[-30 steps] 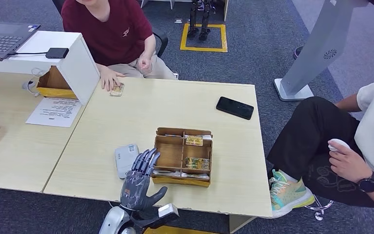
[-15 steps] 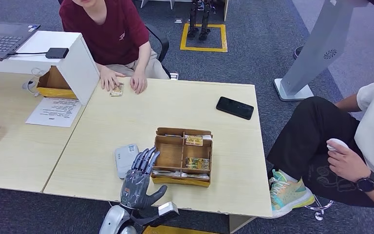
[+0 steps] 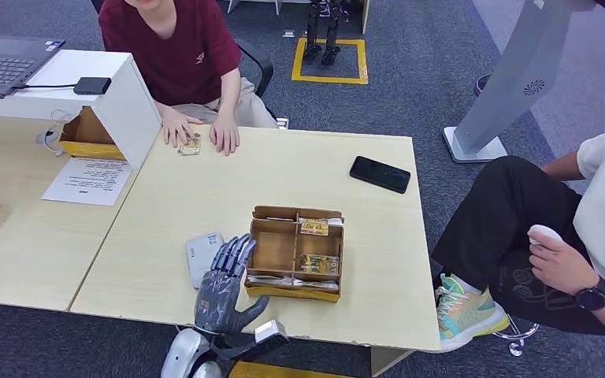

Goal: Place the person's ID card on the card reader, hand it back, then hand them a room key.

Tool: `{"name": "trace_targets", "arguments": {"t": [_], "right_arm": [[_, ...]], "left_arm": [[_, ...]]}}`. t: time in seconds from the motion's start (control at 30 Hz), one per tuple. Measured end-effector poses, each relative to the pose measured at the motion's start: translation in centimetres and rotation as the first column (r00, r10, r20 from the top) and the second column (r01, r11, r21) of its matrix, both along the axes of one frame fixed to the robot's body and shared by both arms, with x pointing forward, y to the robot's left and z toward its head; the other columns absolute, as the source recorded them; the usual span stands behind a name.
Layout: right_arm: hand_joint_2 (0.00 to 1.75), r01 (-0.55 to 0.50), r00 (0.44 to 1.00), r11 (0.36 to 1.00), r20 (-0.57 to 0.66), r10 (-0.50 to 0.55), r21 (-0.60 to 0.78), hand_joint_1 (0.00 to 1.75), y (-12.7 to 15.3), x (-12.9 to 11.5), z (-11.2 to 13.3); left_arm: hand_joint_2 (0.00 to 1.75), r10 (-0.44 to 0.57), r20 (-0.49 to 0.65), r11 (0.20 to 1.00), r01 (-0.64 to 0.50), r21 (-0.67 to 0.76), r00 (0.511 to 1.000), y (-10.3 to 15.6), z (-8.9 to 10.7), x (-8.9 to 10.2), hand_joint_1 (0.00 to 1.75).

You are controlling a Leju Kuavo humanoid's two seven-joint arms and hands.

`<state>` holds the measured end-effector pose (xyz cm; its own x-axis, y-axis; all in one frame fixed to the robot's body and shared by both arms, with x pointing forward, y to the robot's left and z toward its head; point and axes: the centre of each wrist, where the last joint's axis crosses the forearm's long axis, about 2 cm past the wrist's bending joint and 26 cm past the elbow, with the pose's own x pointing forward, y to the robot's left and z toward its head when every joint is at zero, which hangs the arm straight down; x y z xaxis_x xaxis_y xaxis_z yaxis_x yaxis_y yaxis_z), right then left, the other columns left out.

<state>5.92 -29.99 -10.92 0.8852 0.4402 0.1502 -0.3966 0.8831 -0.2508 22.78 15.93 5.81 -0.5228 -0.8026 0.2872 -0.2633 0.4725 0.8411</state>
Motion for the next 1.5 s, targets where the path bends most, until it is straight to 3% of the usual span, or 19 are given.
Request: {"name": "trace_targets", "arguments": {"t": [0.03,0.1,0.17,0.27,0.4,0.63,0.9,1.1,1.27,1.5], "right_arm": [[1.75,0.000,1.000,1.000,0.001,0.000,0.000,0.00,0.0,0.0,0.0],[1.75,-0.001,1.000,1.000,0.003,0.001,0.000,0.00,0.0,0.0,0.0],[1.75,-0.001,1.000,1.000,0.006,0.001,0.001,0.00,0.0,0.0,0.0],[1.75,-0.002,1.000,1.000,0.010,0.002,0.002,0.00,0.0,0.0,0.0],[1.75,-0.002,1.000,1.000,0.012,0.002,0.002,0.00,0.0,0.0,0.0],[1.75,-0.004,1.000,1.000,0.022,0.003,0.003,0.00,0.0,0.1,0.0],[1.75,0.000,1.000,1.000,0.028,0.000,-0.002,0.00,-0.1,0.1,0.0],[1.75,0.012,1.000,1.000,0.028,-0.012,0.000,0.00,-0.1,0.1,0.0],[1.75,0.013,1.000,1.000,0.028,-0.013,0.003,0.00,-0.2,0.0,0.0],[1.75,0.011,1.000,1.000,0.026,-0.012,0.007,0.00,-0.4,0.0,0.0]], "left_arm": [[1.75,0.000,-0.001,1.000,0.000,0.000,1.000,0.0,0.0,0.0,1.73],[1.75,0.000,-0.005,1.000,0.000,-0.002,1.000,0.0,-0.1,0.0,1.75],[1.75,-0.002,-0.011,1.000,0.002,-0.002,1.000,0.0,-0.2,0.0,1.66],[1.75,-0.005,-0.018,1.000,0.005,-0.006,1.000,-0.1,-0.4,-0.1,1.39],[1.75,-0.010,-0.032,1.000,0.009,-0.017,0.999,-0.1,-0.7,-0.2,1.61],[1.75,-0.012,-0.038,1.000,0.012,-0.023,0.999,-0.2,-0.9,0.0,1.55],[1.75,-0.013,-0.046,1.000,0.012,-0.029,0.999,-0.2,-1.1,0.0,1.75],[1.75,0.007,-0.081,0.987,-0.021,-0.162,0.997,0.0,-1.3,0.1,1.75],[1.75,-0.006,-0.109,0.969,-0.021,-0.246,0.994,1.1,-0.1,1.1,1.75],[1.75,-0.018,-0.025,0.974,0.011,-0.226,1.000,3.0,2.4,2.6,1.75]]}}
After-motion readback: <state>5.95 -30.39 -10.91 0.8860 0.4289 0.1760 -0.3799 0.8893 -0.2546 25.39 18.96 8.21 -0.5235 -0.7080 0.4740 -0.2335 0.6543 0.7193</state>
